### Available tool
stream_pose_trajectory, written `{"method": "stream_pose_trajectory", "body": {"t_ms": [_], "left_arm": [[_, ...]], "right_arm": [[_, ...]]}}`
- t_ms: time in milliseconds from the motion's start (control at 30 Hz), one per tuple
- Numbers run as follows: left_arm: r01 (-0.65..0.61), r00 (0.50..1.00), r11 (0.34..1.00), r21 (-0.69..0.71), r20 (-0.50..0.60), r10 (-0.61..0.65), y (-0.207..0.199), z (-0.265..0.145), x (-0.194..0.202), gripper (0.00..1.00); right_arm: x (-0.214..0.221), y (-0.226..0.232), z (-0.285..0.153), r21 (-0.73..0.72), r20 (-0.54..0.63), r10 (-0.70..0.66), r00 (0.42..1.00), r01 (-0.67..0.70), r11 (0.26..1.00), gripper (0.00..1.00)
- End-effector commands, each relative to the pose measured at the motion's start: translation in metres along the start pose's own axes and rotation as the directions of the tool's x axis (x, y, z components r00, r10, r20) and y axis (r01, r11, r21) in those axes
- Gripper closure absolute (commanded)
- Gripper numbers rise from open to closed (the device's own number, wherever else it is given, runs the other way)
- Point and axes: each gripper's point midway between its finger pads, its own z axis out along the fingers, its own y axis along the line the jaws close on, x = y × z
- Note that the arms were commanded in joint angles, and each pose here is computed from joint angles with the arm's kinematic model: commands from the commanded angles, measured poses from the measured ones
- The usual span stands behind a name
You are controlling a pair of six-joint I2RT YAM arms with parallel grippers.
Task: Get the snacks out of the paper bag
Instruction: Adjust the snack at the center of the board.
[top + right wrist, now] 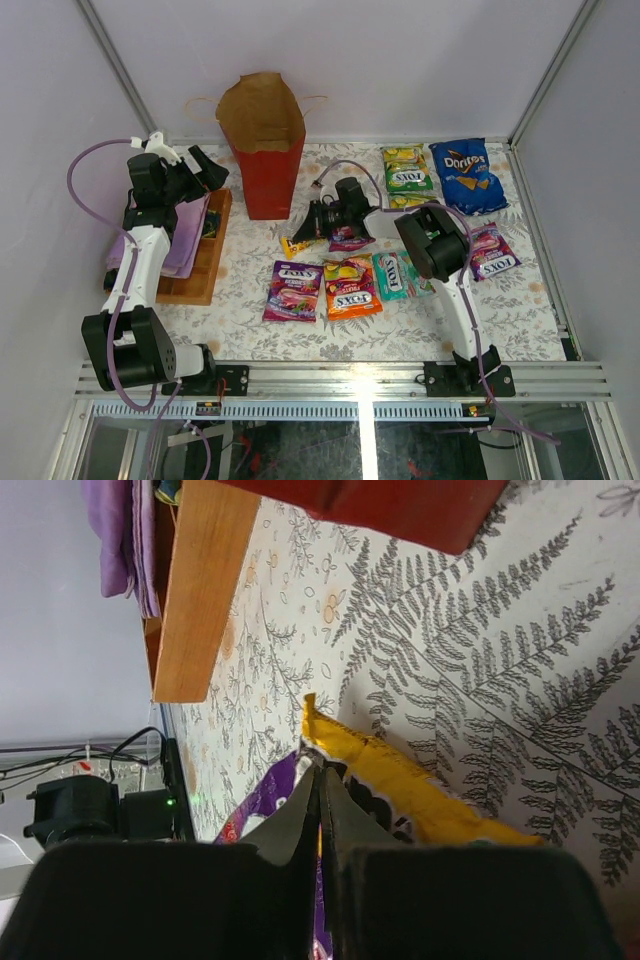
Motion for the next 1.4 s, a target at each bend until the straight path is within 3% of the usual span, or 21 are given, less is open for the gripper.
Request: {"method": "stream_pose_trajectory", "body": {"t_ms": [0,200,400,767,967,1167,1367], "left_arm": [[-0.024,0.999,1.0,0.015,0.029,0.024,-0.001,0.002,-0.008,0.0],[-0.023,0.999,1.0,0.019,0.028,0.023,-0.002,0.002,-0.008,0.0],[-0.022,0.999,1.0,0.018,0.026,0.021,-0.001,0.003,-0.008,0.0],[-0.019,1.0,1.0,0.019,0.021,0.018,0.0,0.004,-0.006,0.0],[-0.021,1.0,1.0,0.017,0.023,0.02,0.0,0.003,-0.007,0.0],[-0.021,1.0,1.0,0.016,0.022,0.02,0.0,0.003,-0.006,0.0],[-0.023,0.999,1.0,0.016,0.024,0.023,0.0,0.003,-0.007,0.0]], "right_arm": [[-0.047,0.064,-0.018,-0.066,0.095,-0.141,0.985,0.148,0.987,1.0],[-0.064,0.102,-0.021,-0.184,0.111,-0.167,0.98,0.186,0.965,1.0],[-0.047,0.075,-0.001,-0.205,0.052,-0.074,0.996,0.084,0.975,1.0],[-0.004,0.006,0.021,-0.087,-0.044,0.098,0.994,-0.102,0.991,1.0],[0.004,-0.02,0.022,0.041,-0.037,0.153,0.988,-0.151,0.988,1.0],[-0.004,-0.025,0.014,0.072,0.12,0.237,0.964,-0.247,0.966,1.0],[-0.024,-0.032,-0.004,0.061,0.418,0.331,0.846,-0.39,0.919,1.0]]}}
